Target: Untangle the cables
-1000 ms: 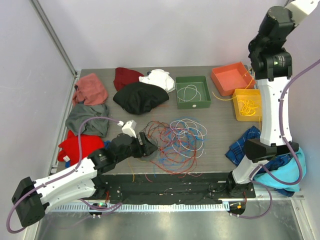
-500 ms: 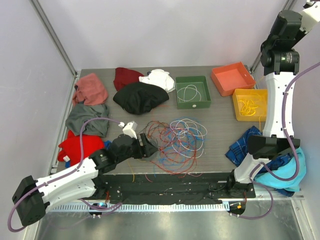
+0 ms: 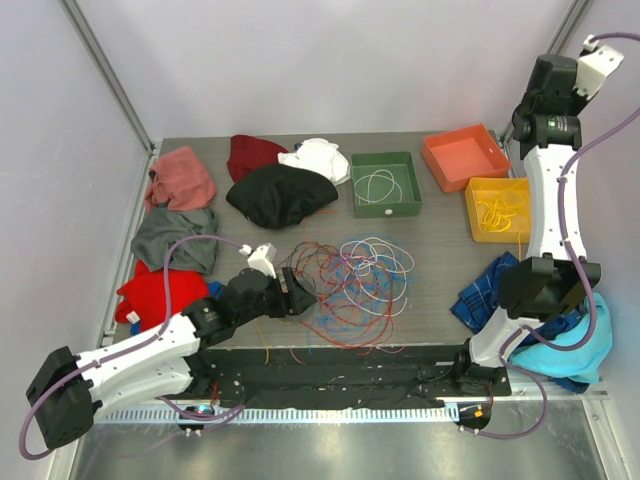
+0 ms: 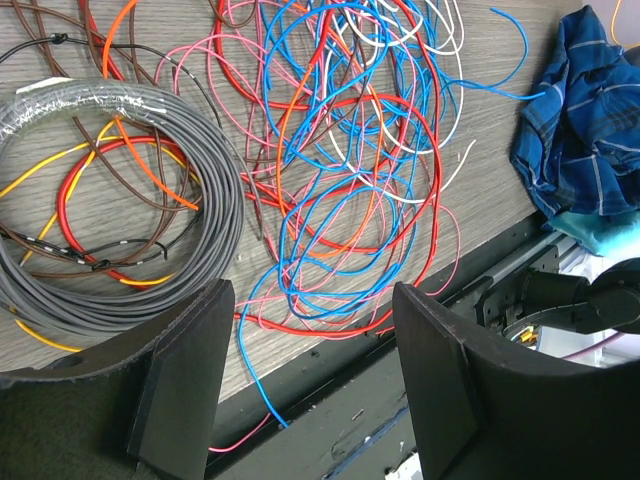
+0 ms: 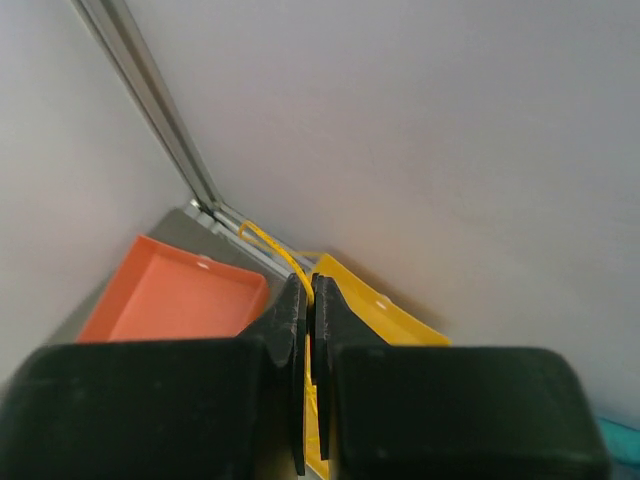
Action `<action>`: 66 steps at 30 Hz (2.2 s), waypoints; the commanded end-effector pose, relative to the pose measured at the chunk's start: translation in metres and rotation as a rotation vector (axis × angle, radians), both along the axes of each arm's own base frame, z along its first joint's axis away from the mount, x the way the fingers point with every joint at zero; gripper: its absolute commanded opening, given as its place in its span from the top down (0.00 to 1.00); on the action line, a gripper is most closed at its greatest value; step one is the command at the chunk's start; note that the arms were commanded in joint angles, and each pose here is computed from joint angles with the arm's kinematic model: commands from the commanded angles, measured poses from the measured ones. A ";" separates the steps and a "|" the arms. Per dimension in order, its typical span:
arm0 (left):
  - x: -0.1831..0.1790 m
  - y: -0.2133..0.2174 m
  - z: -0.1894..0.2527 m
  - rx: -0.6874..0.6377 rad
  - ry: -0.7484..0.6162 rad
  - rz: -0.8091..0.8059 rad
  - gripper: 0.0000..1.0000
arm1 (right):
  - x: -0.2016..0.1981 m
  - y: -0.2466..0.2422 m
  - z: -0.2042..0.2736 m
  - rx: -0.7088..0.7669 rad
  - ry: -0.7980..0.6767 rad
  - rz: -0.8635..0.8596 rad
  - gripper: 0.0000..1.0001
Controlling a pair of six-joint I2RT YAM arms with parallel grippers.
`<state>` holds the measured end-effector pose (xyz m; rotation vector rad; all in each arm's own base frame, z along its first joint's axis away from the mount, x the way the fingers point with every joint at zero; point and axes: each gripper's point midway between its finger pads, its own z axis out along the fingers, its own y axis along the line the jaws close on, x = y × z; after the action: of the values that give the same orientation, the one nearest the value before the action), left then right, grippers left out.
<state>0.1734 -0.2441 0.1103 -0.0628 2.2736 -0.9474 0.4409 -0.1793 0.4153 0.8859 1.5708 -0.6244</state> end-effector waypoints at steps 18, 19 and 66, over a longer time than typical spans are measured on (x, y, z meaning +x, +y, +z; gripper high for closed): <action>0.004 -0.006 0.001 -0.012 -0.012 -0.008 0.31 | -0.018 0.000 -0.228 0.247 0.211 0.025 0.99; 0.005 -0.004 0.000 -0.005 -0.013 0.000 0.31 | -0.016 0.005 -0.242 0.275 0.230 0.052 0.99; 0.022 -0.016 -0.011 0.052 -0.018 0.008 0.31 | 0.021 -0.010 -0.298 0.406 0.197 0.096 0.99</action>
<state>0.1776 -0.2476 0.0712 -0.0471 2.3910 -0.8314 0.4702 -0.1756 0.1329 1.0421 1.9039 -0.2989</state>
